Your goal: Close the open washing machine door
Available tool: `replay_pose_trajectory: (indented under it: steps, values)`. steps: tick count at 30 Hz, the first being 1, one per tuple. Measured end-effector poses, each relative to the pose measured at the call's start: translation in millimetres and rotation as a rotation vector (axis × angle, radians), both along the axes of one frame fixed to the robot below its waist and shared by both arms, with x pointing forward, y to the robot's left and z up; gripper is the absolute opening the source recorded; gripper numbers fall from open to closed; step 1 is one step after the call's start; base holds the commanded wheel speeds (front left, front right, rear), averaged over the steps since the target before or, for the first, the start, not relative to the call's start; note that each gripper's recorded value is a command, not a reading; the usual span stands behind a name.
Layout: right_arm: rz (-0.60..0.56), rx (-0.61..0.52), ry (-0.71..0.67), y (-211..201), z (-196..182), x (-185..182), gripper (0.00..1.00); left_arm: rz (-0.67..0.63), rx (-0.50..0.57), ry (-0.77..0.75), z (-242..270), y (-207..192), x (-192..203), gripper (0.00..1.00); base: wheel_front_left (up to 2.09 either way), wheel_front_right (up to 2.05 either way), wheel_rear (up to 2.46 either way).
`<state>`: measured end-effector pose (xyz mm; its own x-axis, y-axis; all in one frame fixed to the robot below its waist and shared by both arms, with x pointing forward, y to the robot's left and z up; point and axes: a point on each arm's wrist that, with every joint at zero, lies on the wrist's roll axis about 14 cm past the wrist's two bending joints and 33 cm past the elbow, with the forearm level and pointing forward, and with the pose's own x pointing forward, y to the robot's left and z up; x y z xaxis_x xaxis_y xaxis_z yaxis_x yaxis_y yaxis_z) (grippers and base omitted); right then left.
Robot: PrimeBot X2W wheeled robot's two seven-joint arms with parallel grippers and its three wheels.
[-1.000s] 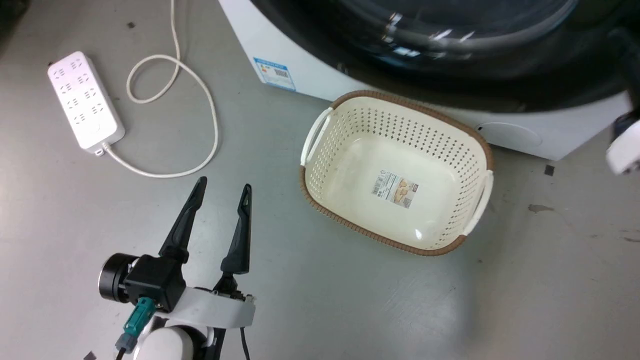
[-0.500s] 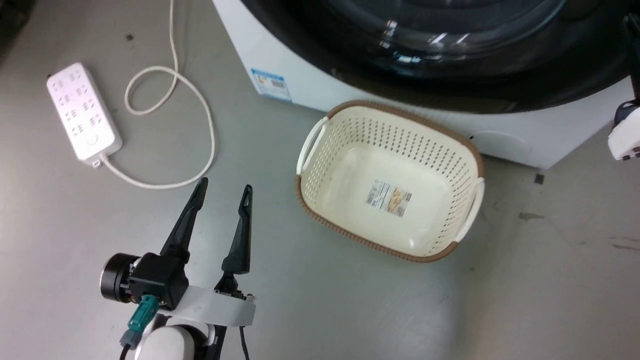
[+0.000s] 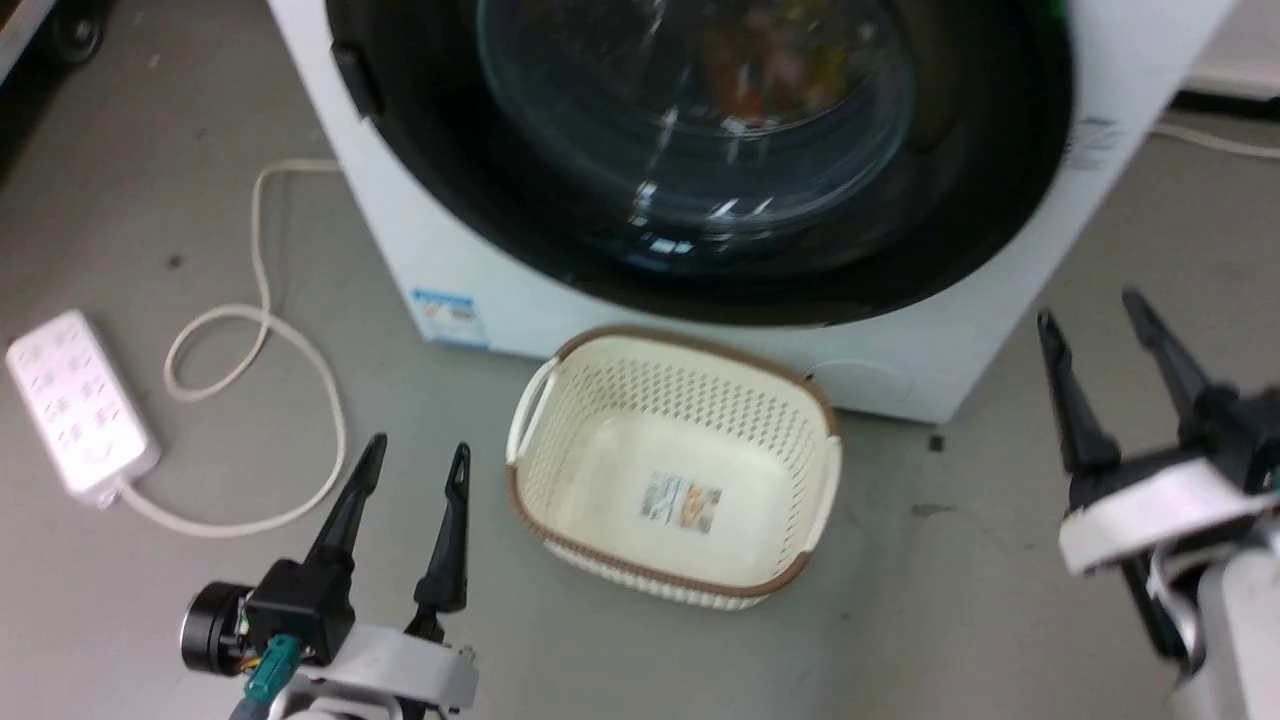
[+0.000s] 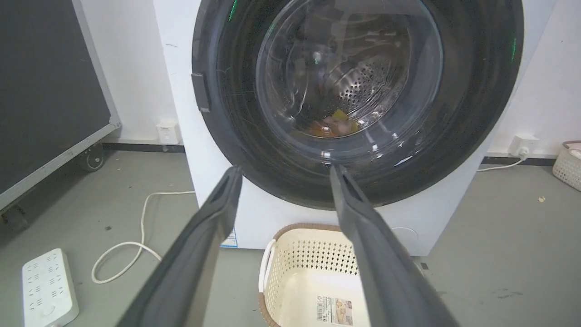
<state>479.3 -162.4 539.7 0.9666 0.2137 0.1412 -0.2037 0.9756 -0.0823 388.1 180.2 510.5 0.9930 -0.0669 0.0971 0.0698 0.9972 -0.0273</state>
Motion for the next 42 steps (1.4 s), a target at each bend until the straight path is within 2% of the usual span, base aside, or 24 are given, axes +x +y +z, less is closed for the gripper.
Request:
replay_pose_trajectory:
  steps: [6,12,23,24,42]
  values:
    - [-0.092,0.009,-0.043,-18,8,-47,1.0,-0.04,-0.002,-0.019,7,-13,-6,1.0,0.0,0.0,0.0]
    - [-0.134,0.01,0.009,-21,-13,-83,1.0,-0.064,-0.004,-0.031,11,-21,-9,1.0,0.0,0.0,0.0]
    - [-0.133,0.024,0.085,-18,-37,-95,1.0,-0.087,-0.005,0.004,0,-28,-11,1.0,0.0,0.0,0.0]
    - [-0.133,0.026,0.091,-18,-39,-95,0.0,-0.088,-0.005,0.009,-2,-28,-12,0.0,0.0,0.0,0.0]
    - [-0.13,0.023,0.101,-17,-37,-96,0.0,-0.075,0.001,0.021,-1,-26,-11,0.0,0.0,0.0,0.0]
